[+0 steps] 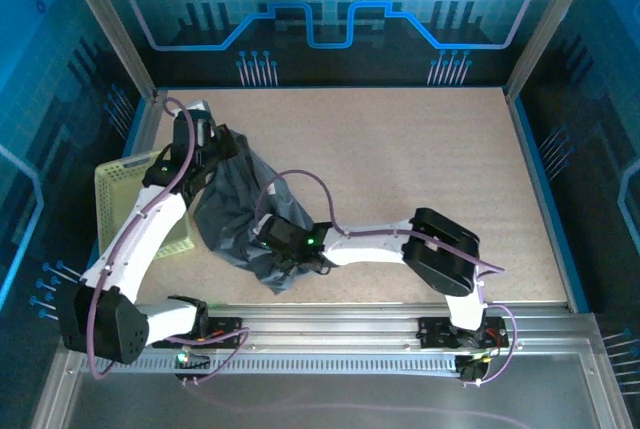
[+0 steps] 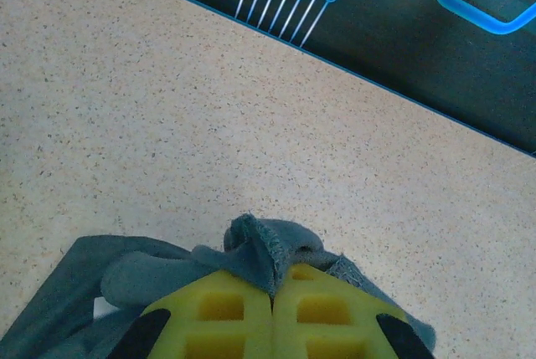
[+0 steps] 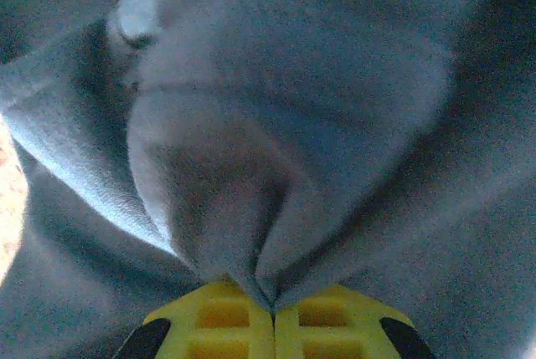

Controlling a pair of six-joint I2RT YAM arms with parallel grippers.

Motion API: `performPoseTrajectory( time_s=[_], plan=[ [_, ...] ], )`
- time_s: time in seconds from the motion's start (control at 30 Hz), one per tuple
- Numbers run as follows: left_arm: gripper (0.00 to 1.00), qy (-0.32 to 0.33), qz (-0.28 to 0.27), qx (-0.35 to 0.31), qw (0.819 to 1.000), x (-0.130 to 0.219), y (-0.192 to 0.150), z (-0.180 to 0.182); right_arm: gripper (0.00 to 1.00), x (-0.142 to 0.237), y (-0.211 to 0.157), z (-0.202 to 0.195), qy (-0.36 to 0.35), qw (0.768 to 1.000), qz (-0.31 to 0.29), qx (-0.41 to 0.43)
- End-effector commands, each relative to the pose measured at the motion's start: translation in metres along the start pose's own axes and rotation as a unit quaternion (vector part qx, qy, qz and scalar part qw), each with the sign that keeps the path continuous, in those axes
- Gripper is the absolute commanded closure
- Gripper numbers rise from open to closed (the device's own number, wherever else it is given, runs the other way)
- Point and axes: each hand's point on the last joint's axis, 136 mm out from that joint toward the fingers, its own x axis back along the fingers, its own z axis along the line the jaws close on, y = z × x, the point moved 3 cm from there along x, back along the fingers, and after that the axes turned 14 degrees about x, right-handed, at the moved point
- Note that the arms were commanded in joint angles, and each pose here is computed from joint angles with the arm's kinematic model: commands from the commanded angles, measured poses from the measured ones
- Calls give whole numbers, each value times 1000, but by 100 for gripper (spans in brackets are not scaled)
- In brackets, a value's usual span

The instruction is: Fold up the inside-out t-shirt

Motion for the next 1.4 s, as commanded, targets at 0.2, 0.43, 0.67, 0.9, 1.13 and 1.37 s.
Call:
performPoseTrajectory(
  time_s=[0.2,0.43,0.67,0.9,1.13,1.37],
  plan=[
    [100,-11,2,32,999,8,-9,10,99,91,-41,-93,-44,994,-71,-66],
    [100,-17,81,61,995,-15,-56,28,75,59,-78,-116,-34,993,1,-117],
    [100,-11,110,55,992,-26,-71,33,38,69,-69,-149,-100,984,14,-148],
    [100,-20,104,46,993,-23,-66,28,35,74,-32,-135,-34,979,-18,-199],
    [100,-18,102,44,994,-21,-67,31,37,33,-19,-136,-40,958,55,-279],
    [100,-18,103,45,993,-20,-69,32,45,5,-25,-133,-46,950,99,-291]
  ],
)
